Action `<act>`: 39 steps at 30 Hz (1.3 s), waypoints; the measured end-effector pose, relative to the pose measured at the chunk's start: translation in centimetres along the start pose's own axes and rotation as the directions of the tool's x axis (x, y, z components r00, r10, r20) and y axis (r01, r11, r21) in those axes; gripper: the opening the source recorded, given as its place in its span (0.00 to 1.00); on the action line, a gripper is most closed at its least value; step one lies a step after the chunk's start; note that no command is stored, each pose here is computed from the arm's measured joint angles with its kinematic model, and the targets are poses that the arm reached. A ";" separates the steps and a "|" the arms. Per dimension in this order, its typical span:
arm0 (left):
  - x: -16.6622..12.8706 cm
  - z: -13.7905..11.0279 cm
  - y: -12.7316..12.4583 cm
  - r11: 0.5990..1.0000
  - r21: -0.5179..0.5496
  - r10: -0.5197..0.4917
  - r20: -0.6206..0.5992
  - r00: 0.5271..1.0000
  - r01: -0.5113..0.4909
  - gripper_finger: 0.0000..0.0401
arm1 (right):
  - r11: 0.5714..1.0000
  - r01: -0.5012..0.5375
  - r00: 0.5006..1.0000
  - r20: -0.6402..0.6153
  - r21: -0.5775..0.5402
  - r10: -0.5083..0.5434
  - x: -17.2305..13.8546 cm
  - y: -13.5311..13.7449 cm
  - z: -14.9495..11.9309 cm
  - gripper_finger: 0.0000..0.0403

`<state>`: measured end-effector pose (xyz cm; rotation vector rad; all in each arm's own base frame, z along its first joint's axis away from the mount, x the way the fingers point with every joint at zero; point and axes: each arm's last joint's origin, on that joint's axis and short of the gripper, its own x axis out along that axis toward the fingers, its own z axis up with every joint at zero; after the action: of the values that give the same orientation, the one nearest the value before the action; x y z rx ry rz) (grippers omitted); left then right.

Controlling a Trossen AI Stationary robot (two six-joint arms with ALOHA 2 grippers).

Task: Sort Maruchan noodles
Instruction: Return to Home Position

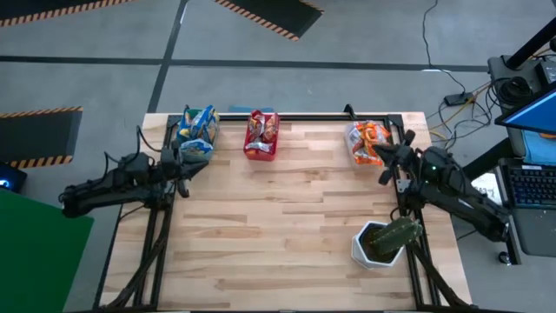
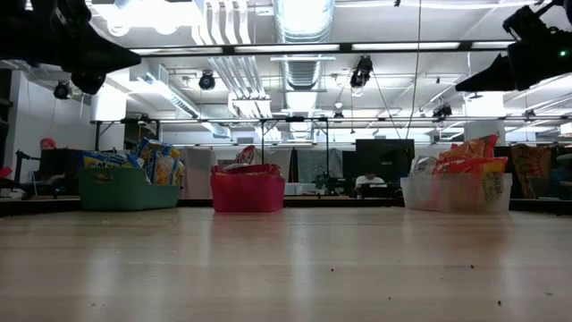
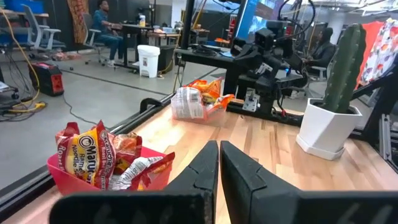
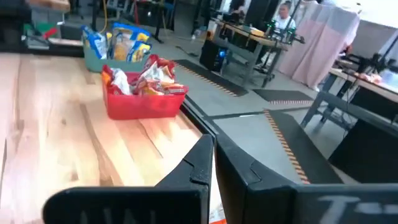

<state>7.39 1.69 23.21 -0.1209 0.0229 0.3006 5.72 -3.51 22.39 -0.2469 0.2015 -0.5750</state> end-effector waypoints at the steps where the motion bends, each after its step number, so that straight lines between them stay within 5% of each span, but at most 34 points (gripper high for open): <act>1: 0.0 -0.1 0.0 1.000 0.004 0.000 0.002 1.000 0.000 0.00 | 1.000 -0.001 1.000 -0.002 0.016 0.001 0.1 0.1 -0.2 0.02; 10: 0.5 -2.3 0.2 1.000 0.031 0.006 -0.037 0.999 -0.005 0.00 | 0.990 -0.030 0.993 0.116 0.137 0.014 1.7 0.6 -1.3 0.02; 24: 0.9 -3.6 0.3 1.000 0.015 0.012 -0.076 0.997 -0.011 0.00 | 0.989 -0.053 0.988 0.149 0.137 0.033 3.7 1.9 -4.8 0.02; 32: 0.9 -3.6 0.3 1.000 0.014 0.012 -0.078 0.997 -0.011 0.00 | 0.909 -0.118 0.986 0.152 0.400 0.061 3.7 2.0 -4.8 0.02; 39: 1.0 -3.6 0.3 1.000 0.014 0.012 -0.080 0.997 -0.011 0.00 | 0.900 -0.121 0.987 0.151 0.419 0.062 3.7 2.0 -4.8 0.02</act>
<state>8.19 1.85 19.53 -0.1196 0.1054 0.3071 8.58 -4.80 16.79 0.1509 -0.0473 -0.4923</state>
